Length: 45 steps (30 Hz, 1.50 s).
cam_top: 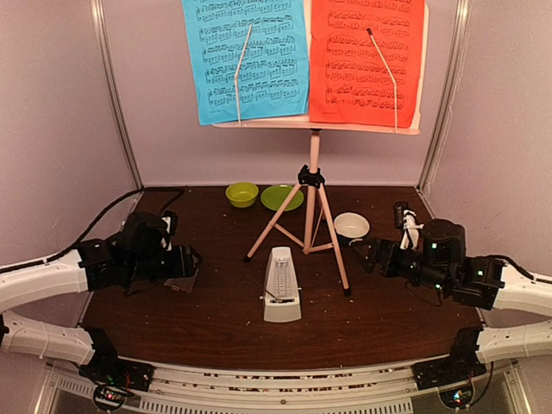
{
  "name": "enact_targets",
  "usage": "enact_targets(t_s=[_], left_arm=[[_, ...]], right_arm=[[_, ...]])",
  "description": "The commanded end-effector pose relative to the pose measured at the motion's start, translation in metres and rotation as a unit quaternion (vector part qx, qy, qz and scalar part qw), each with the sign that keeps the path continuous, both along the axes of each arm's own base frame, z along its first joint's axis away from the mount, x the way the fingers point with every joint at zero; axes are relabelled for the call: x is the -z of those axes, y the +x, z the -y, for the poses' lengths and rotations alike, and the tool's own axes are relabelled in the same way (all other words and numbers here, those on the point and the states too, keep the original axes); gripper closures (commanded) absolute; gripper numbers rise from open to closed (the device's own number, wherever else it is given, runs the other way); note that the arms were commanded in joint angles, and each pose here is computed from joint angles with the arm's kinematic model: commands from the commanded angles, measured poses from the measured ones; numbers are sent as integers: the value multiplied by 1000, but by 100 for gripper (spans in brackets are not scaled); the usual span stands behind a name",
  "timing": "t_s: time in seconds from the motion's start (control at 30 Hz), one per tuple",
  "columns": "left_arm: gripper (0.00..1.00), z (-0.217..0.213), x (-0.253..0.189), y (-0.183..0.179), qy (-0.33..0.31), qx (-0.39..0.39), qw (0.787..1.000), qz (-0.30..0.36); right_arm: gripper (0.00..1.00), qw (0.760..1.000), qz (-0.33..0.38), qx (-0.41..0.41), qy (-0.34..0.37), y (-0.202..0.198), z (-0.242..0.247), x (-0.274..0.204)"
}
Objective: Set up the instrument practice props
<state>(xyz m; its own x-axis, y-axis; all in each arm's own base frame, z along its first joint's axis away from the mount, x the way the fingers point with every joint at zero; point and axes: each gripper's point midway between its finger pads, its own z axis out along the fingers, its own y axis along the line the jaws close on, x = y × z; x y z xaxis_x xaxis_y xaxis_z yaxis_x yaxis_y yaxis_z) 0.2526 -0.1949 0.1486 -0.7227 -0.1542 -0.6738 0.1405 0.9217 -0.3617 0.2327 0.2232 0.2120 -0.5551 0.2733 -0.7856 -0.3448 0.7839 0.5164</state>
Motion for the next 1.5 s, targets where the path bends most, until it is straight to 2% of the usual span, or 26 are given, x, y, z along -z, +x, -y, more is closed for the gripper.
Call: enact_targets(t_s=[0.0, 0.17, 0.37, 0.47, 0.57, 0.6, 0.63, 0.83, 1.07, 1.27, 1.47], left_arm=[[41, -25, -26, 9, 9, -16, 999, 30], [39, -42, -78, 21, 21, -23, 997, 68], [36, -39, -132, 26, 15, -11, 995, 96], [29, -34, -146, 24, -2, 0, 995, 98], [13, -37, -149, 18, -15, -8, 995, 94], [4, -40, -147, 15, -17, -15, 996, 89], [2, -44, -142, 12, -19, -21, 996, 84], [2, -63, -103, -13, -33, -54, 997, 40], [2, -84, -32, -42, -16, -92, 995, -45], [2, -87, -6, -49, -26, -106, 992, -68], [2, -84, 12, -47, -23, -105, 991, -77]], right_arm=[[2, 1000, 8, 5, -26, 7, 17, -26], [0, 999, 31, 3, -35, 16, 31, -69], [0, 998, 50, 13, -35, 21, 50, -104], [0, 998, 53, 16, -35, 16, 59, -110], [0, 998, 53, 20, -31, 9, 67, -110], [0, 998, 51, 22, -29, 5, 71, -107], [0, 998, 48, 24, -28, 1, 74, -103], [0, 999, 16, 42, -18, -19, 91, -66], [0, 998, -28, 57, -12, -39, 106, -13], [0, 996, -54, 65, -18, -48, 113, 23], [0, 996, -56, 65, -7, -45, 110, 30]])
